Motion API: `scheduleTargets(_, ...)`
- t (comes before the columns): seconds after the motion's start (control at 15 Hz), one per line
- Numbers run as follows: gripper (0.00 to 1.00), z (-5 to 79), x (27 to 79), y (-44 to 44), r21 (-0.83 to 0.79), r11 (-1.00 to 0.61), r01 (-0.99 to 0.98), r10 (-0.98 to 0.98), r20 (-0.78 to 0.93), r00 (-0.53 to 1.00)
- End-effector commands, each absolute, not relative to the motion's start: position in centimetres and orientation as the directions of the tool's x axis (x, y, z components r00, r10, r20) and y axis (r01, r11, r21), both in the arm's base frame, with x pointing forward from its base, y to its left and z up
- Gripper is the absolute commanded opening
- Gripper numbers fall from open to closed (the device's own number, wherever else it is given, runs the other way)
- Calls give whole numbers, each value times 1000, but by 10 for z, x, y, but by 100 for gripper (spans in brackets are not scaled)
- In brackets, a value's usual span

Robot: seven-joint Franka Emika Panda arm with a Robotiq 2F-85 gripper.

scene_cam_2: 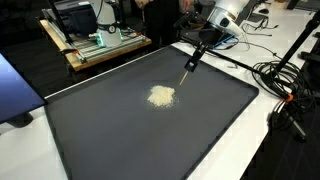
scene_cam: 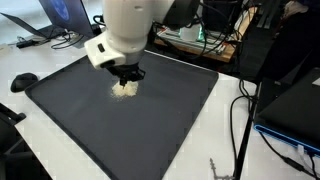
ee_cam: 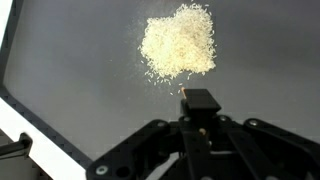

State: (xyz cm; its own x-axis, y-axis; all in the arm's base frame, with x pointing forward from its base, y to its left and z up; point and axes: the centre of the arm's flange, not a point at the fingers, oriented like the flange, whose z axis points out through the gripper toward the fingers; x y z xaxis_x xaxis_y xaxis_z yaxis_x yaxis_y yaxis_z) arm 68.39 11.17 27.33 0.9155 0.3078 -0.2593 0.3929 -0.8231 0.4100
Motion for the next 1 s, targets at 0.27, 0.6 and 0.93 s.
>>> scheduleTargets(0.27,3,320,662,19,149,-906,396,363,-210,908)
scheduleTargets(0.6,3,334,664,-41,-16,-922,387,385,-151,911)
scheduleTargets(0.93,3,337,662,-97,-198,-899,390,407,-52,912)
